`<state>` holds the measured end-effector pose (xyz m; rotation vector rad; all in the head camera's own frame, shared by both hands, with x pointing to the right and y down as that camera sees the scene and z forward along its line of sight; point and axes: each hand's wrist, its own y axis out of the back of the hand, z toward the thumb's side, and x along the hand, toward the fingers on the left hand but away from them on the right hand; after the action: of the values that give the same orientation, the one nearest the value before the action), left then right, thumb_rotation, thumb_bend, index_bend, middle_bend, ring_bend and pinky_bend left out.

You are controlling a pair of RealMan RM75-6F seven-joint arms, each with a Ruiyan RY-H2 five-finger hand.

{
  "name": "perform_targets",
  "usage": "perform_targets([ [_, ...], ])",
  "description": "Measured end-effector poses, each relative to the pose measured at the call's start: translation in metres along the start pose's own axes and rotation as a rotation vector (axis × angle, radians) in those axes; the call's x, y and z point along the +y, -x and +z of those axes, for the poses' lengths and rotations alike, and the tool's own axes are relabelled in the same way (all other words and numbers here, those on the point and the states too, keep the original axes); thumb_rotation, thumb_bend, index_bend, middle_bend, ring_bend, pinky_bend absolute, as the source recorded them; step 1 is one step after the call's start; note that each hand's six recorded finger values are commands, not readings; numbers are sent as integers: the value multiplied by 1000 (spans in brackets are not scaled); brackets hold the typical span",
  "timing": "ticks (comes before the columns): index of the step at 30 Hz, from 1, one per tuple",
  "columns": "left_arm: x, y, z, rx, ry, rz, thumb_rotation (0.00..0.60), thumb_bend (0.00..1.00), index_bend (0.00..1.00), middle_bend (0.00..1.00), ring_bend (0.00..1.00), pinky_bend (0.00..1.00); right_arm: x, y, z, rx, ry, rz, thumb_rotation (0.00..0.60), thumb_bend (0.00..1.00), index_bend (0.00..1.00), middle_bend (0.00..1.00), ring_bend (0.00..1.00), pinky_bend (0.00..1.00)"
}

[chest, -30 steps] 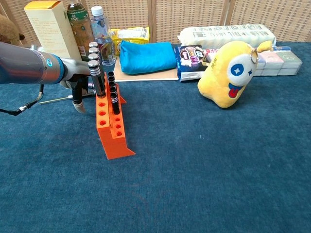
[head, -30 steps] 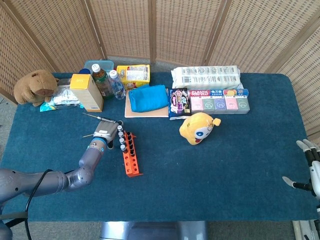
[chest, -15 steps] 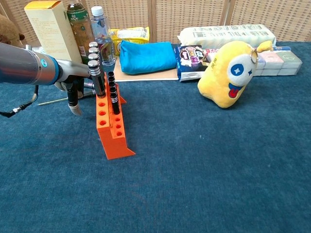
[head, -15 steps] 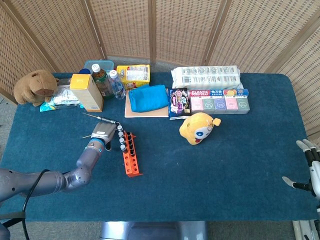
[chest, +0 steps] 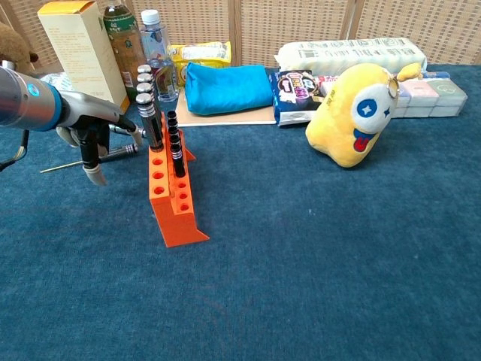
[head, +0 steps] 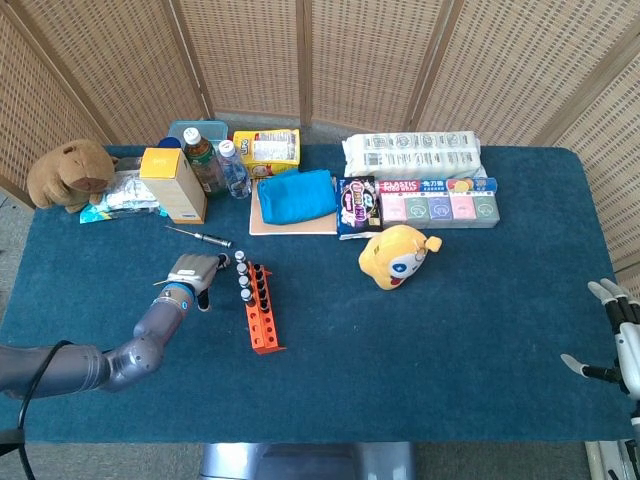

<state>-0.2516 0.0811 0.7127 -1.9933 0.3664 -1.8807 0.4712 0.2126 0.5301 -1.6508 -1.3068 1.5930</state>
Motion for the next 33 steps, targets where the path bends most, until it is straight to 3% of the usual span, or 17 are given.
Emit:
perform_targets([
  [11,17,3,0,-46,-4,96,600,186,133,1000,1000,1000,0,1,-1,-5,1,2,600,0,93,51,6,0],
  [19,0,-10,6,-48,-13,78,600,185,133,1000,1000,1000,0,1,-2,-5,2,1,600,0,92,51,6,0],
  [33,-8,-7,5,-51,-24,55,600,185,134,1000,1000,1000,2,0,-1,0,8,-2,600,0,92,51,6,0],
])
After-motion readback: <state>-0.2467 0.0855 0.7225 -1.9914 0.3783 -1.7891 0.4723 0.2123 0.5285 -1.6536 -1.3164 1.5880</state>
